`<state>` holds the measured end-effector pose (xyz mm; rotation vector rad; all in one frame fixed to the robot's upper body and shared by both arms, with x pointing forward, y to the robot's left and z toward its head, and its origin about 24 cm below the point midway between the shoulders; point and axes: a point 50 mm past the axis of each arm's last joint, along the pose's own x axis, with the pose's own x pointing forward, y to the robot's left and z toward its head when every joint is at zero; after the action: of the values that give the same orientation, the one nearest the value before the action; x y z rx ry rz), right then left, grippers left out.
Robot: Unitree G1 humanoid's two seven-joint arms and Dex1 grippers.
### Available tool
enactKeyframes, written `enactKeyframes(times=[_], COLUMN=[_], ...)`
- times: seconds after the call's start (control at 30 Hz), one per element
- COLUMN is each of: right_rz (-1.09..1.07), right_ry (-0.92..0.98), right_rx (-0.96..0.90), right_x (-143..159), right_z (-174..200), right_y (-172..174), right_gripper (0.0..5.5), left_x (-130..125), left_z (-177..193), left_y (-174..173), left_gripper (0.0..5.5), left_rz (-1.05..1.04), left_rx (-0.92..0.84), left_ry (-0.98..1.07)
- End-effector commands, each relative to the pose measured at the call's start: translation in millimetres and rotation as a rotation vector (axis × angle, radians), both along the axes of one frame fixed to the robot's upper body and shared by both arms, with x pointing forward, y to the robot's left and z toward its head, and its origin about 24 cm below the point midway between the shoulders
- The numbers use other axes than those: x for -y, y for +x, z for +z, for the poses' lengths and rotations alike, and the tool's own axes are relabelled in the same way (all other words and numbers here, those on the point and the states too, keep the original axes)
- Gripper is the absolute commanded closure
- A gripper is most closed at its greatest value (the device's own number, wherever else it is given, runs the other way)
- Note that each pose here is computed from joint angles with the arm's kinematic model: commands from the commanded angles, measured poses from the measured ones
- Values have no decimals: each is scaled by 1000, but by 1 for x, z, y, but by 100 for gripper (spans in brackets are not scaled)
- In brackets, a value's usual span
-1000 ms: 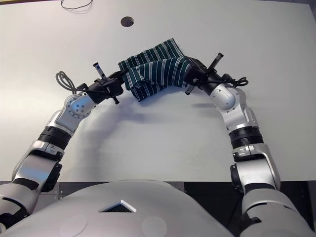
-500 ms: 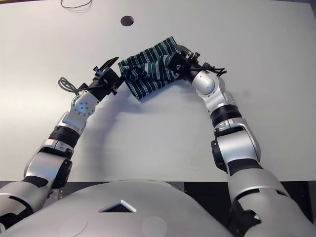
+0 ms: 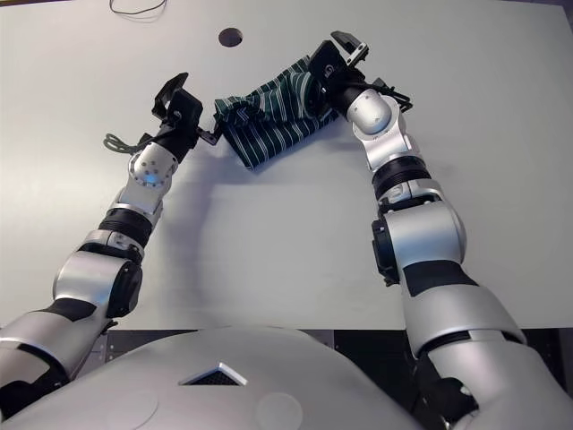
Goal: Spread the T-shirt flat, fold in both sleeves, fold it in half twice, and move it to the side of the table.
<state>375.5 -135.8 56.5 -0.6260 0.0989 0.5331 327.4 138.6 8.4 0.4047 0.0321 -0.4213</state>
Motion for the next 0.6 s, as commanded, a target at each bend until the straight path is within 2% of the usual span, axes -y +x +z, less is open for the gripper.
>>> enactKeyframes(times=[0.03, 0.13, 0.3, 0.43, 0.6], right_rz=[-22, -39, -120, -216, -318], right_ry=[20, 21, 114, 259, 417], right_rx=[-35, -49, -90, -125, -171], right_x=[-9, -11, -6, 6, 15], right_z=[5, 2, 3, 9, 12], right_y=[6, 6, 9, 13, 16], right_gripper=[83, 83, 17, 17, 17], left_x=[3, 4, 0, -3, -6], left_z=[-5, -7, -2, 1, -5], left_y=[1, 0, 3, 6, 6], left_gripper=[10, 4, 0, 0, 0], left_rz=[21, 34, 108, 139, 172], left_rx=[-41, -57, -73, -110, -170], left_ry=[-16, -54, -248, -471, -542])
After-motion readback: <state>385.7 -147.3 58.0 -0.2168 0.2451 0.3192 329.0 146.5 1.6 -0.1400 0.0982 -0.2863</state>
